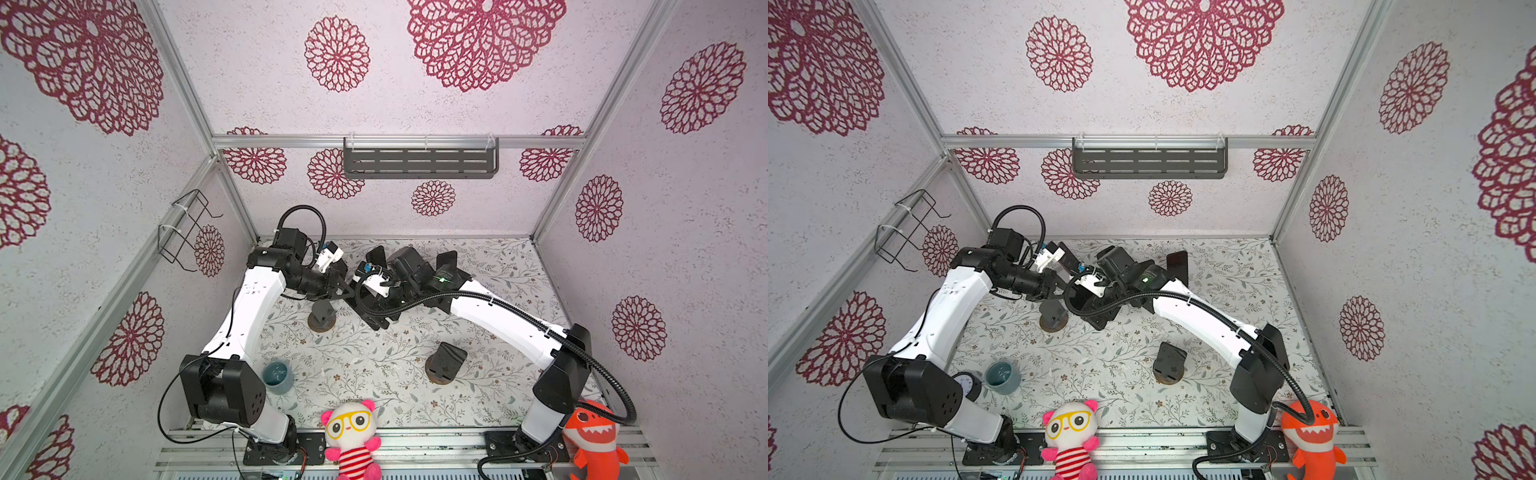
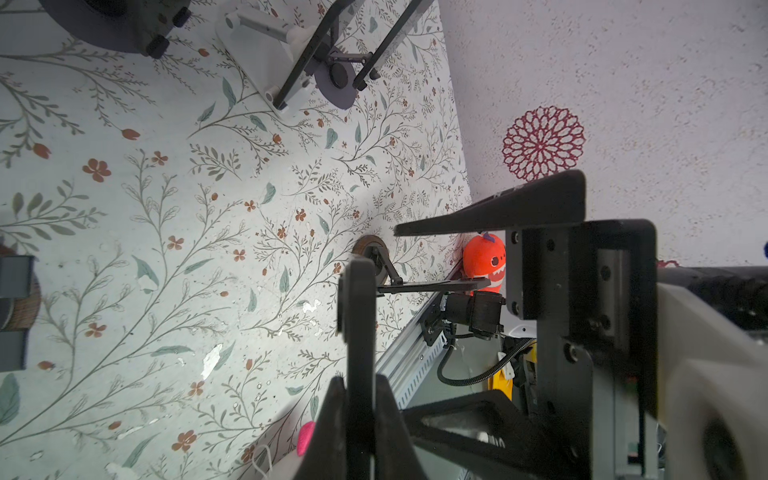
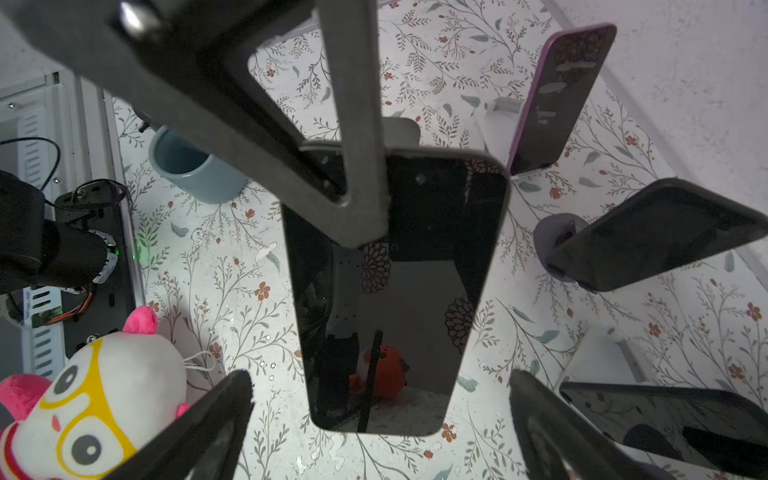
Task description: Remove the phone from the phone stand
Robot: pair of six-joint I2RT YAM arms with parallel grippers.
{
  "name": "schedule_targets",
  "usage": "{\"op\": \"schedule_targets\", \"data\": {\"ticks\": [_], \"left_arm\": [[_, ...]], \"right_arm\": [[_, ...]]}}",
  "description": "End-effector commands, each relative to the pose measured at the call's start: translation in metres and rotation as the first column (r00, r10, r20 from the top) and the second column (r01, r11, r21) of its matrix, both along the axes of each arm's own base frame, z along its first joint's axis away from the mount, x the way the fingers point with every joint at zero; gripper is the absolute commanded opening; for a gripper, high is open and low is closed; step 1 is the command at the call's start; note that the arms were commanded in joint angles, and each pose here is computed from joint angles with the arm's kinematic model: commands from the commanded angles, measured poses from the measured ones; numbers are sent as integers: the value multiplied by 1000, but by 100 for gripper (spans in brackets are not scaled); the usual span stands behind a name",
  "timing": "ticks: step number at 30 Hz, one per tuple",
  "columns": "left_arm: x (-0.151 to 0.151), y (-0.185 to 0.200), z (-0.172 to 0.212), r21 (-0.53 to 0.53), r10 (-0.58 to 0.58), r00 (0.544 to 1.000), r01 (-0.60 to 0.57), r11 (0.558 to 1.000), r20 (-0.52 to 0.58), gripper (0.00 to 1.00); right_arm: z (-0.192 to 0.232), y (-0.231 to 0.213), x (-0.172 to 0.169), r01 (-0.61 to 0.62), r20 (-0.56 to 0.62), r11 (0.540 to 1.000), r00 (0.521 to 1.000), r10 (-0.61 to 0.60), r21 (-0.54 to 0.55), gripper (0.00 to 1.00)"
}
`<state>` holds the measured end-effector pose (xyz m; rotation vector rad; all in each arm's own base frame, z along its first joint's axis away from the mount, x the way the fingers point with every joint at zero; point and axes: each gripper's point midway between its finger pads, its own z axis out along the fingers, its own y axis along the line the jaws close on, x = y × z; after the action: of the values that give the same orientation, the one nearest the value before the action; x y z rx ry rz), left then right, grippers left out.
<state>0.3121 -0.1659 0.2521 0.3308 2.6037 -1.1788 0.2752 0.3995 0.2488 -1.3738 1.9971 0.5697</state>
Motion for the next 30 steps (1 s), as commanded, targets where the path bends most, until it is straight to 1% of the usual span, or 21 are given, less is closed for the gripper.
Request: {"op": "schedule_targets", "data": {"ticks": [1,10,17,23,27,30], "left_arm": [[2,-10,13,-59,-35,999,37,998,40,0],[-2,-15,12,-63,-64,997,66,996,46,0],[0,-16,8,-68,-60,998,62,996,35,0],[2,-17,8,-79,-62,997,65,995,36,0],[2,-17,9,-80,-64,997,67,995,41,0],[2,-17,8,-80,-62,997,65,995,40,0]], "right_arm": [[4,10,0,-41,25,999,999,40,26,99],[-7,13,13,-28,15,999,1000,27,30,98],[-10,13,14,-17,-3,999,1000,17,32,89],[-16,12,16,0,-8,1000,1000,1,13,86],[-18,11,19,13,-19,1000,1000,-13,14,79],[-15,10,23,31,-27,999,999,-30,34,71]]}}
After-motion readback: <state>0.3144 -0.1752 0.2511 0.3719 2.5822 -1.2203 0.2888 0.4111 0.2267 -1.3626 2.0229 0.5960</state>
